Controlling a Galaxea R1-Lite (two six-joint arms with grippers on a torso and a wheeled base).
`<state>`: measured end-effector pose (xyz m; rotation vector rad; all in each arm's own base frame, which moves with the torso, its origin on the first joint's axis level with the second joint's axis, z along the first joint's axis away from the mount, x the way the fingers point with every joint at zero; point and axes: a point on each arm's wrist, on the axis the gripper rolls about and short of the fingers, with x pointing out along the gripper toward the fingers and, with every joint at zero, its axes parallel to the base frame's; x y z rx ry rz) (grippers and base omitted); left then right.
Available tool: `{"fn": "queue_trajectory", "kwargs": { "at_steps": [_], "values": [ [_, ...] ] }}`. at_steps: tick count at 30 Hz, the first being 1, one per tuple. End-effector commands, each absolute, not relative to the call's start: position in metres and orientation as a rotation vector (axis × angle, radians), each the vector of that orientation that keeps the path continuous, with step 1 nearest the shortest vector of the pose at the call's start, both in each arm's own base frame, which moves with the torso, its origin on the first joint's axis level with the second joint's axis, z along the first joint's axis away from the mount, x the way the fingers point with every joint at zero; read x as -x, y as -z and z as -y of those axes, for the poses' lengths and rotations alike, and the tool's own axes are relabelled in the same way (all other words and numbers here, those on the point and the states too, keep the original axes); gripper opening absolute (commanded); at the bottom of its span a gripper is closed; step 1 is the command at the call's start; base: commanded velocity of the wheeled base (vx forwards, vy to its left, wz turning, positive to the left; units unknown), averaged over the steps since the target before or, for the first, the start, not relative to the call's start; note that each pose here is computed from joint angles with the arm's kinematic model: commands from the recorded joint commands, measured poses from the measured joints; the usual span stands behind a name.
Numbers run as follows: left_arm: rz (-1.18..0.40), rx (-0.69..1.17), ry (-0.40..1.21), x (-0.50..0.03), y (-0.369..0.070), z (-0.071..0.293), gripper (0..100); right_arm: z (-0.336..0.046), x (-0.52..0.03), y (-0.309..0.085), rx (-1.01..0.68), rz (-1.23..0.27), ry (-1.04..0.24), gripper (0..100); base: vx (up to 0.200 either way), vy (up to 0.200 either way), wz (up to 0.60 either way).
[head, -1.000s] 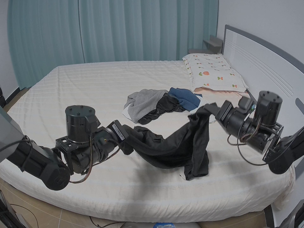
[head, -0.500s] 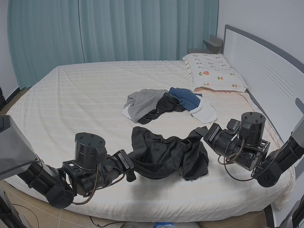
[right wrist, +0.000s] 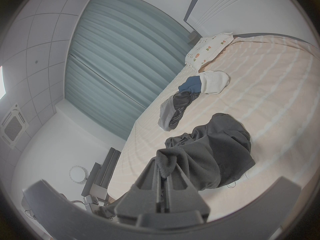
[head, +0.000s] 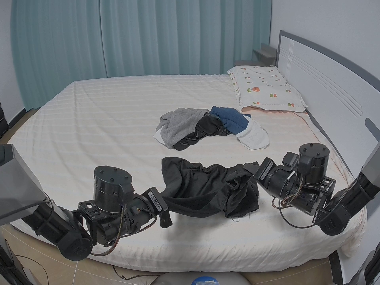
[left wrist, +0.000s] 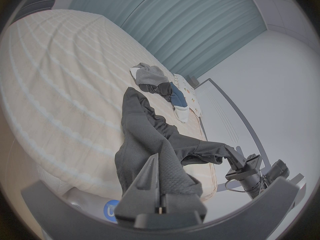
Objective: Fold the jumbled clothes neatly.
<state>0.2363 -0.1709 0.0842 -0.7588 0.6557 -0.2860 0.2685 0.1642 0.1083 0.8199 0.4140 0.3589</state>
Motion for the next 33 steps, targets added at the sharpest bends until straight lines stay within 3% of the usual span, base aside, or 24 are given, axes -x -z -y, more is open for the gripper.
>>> {"fn": "queue_trajectory", "kwargs": {
  "at_steps": [1, 10, 19, 33],
  "values": [
    [-0.649, 0.773, 0.279, -0.238, -0.085, 0.171, 0, -0.166, -0.269, -0.104, -0.815, -0.427, -0.355, 0, 0.0, 0.0, 0.0],
    [-0.627, 0.809, 0.262, -0.245, -0.09, 0.167, 0, -0.166, -0.271, -0.101, -0.779, -0.425, -0.351, 0, 0.0, 0.2, 0.0],
    [-0.587, 0.819, 0.257, -0.245, -0.099, 0.161, 0, -0.168, -0.284, -0.095, -0.658, -0.285, -0.203, 0, 0.0, 0.2, 0.0],
    [-0.551, 0.821, 0.248, -0.246, -0.107, 0.154, 0, -0.169, -0.286, -0.102, -0.684, -0.178, -0.23, 0, 0.0, 0.2, 0.0]
  ]
}}
